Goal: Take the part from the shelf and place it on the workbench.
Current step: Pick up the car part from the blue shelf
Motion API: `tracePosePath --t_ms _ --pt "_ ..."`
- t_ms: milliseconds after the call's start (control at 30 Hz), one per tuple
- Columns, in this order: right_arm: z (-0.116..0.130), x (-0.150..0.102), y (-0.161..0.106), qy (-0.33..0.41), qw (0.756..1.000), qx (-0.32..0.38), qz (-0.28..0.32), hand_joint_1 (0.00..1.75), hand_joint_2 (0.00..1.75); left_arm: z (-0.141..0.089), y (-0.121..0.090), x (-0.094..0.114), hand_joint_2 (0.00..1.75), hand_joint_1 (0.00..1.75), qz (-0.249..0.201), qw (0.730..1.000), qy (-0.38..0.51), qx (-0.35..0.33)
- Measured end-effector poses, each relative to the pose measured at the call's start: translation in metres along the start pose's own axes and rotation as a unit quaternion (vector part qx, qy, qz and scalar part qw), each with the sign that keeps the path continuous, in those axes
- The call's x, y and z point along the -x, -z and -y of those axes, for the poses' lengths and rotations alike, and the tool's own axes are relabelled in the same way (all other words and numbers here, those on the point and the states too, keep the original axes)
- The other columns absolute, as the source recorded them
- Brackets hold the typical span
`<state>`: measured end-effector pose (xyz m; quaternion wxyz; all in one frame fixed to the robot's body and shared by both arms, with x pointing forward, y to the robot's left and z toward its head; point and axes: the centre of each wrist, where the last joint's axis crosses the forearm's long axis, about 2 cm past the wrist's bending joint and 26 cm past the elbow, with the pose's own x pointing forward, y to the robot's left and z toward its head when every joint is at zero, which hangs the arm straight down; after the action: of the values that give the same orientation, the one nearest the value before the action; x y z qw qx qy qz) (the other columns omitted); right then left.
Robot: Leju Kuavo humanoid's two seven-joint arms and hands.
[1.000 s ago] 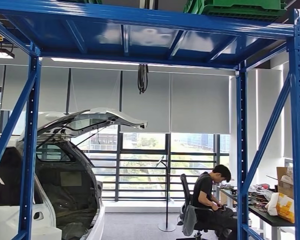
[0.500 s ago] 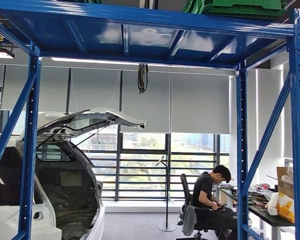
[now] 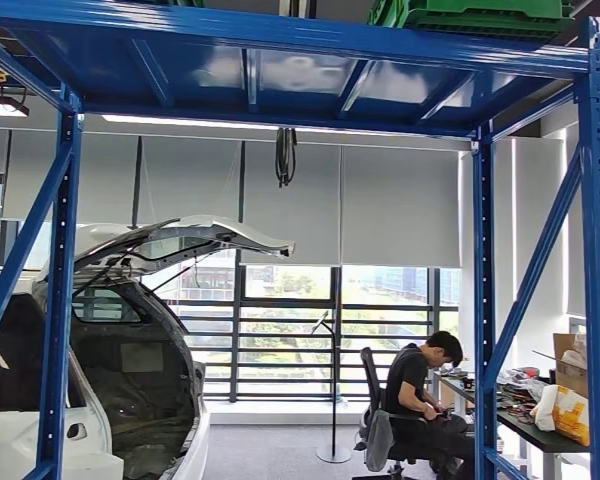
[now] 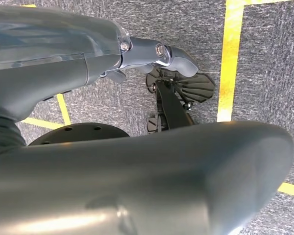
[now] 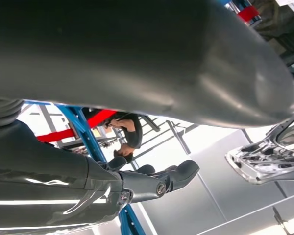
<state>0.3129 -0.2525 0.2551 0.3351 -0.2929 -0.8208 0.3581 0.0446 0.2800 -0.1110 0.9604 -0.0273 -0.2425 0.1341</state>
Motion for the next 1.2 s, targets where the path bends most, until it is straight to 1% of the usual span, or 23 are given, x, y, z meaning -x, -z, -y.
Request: tracePosePath --t_ms 1200 --pt "0.0016 -0.0004 -0.0018 0.011 1.0 0.004 0.0 0.0 0.0 0.0003 0.0005 -0.0012 0.0 0.0 0.005 1.0 0.001 0.001"
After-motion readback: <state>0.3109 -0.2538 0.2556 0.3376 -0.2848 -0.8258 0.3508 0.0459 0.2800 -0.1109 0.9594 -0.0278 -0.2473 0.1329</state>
